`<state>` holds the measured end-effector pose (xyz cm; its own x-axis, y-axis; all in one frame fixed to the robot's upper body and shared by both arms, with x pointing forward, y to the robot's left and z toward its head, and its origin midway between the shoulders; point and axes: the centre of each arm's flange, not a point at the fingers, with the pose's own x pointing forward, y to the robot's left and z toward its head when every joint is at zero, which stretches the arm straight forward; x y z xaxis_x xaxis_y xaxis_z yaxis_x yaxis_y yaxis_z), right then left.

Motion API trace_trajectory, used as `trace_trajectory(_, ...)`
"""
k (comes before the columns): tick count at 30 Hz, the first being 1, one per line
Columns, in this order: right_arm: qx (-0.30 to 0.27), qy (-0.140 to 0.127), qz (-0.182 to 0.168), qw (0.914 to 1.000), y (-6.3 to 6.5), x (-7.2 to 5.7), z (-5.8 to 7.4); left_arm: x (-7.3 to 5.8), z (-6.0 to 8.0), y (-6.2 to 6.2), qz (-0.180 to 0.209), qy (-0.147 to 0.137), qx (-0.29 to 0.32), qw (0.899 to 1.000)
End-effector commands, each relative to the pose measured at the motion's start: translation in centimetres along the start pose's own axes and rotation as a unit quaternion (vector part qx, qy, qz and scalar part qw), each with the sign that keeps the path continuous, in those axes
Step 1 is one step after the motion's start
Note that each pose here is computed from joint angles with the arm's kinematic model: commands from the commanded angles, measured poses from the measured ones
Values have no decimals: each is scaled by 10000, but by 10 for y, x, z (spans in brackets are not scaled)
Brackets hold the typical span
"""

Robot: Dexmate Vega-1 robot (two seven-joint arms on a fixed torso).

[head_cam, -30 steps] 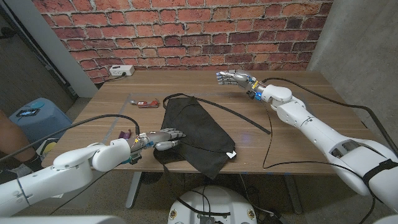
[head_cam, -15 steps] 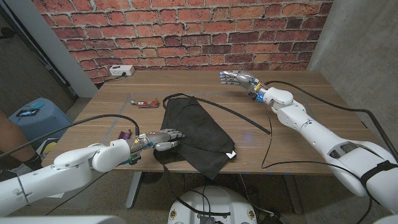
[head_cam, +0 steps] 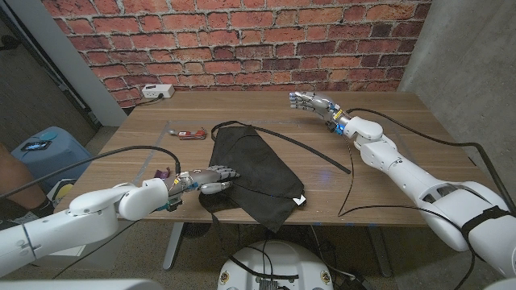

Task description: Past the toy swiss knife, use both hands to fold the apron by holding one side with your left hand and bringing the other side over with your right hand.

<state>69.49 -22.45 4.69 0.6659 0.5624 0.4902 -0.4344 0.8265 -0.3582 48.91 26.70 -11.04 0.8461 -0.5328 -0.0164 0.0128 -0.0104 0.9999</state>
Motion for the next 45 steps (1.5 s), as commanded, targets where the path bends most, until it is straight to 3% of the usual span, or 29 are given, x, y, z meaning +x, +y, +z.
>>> trace_trajectory(1, 343, -436, -7, 9985, -2, -5, -4, -2, -3, 2, -11, -10, 77, 10000)
trace_trajectory(26, 625, -633, -330, 9955, -5, -26, -16, -15, -3, 9, 253, -151, 159, 9994)
trace_trajectory(45, 723, -569, -389, 9950, -6, -22, -22, -19, -5, 19, 750, -358, -117, 9965)
